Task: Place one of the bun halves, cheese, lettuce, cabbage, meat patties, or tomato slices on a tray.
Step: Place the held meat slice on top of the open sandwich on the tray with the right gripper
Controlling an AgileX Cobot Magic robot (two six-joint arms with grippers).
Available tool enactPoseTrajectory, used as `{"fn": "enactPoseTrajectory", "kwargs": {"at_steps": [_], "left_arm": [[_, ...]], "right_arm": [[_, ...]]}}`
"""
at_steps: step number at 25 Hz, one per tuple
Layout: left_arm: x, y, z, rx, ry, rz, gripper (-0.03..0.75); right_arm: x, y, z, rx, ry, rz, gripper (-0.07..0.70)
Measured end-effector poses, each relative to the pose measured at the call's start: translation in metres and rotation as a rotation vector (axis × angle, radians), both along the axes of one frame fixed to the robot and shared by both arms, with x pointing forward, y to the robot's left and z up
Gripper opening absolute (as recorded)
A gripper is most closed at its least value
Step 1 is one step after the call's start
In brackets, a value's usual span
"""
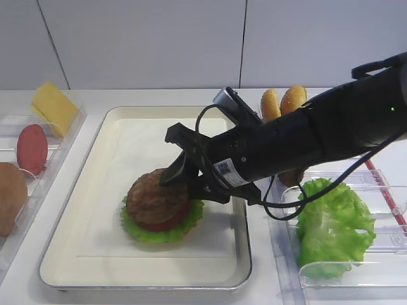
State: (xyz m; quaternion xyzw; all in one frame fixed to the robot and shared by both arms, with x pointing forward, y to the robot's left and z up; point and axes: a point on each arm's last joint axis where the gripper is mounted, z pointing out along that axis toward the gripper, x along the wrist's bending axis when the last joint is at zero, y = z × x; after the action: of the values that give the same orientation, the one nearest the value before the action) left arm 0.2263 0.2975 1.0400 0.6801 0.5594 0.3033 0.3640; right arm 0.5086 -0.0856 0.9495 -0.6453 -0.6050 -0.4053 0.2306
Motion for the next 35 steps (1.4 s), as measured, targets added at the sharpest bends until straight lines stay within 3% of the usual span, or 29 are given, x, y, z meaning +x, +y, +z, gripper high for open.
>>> {"fn": "enactPoseTrajectory", "kwargs": {"at_steps": [27,35], "left_arm": [[0.000,0.000,0.000,0.000,0.000,0.000,0.224],[0.000,0.000,0.000,0.000,0.000,0.000,0.224]], "right_arm": [[-0.002,-0.001,-0.002,-0.047,0.030,0.023,0.325],[-0.002,-0.007,0.010,-0.089,-0.039,0.008,0.325]]}}
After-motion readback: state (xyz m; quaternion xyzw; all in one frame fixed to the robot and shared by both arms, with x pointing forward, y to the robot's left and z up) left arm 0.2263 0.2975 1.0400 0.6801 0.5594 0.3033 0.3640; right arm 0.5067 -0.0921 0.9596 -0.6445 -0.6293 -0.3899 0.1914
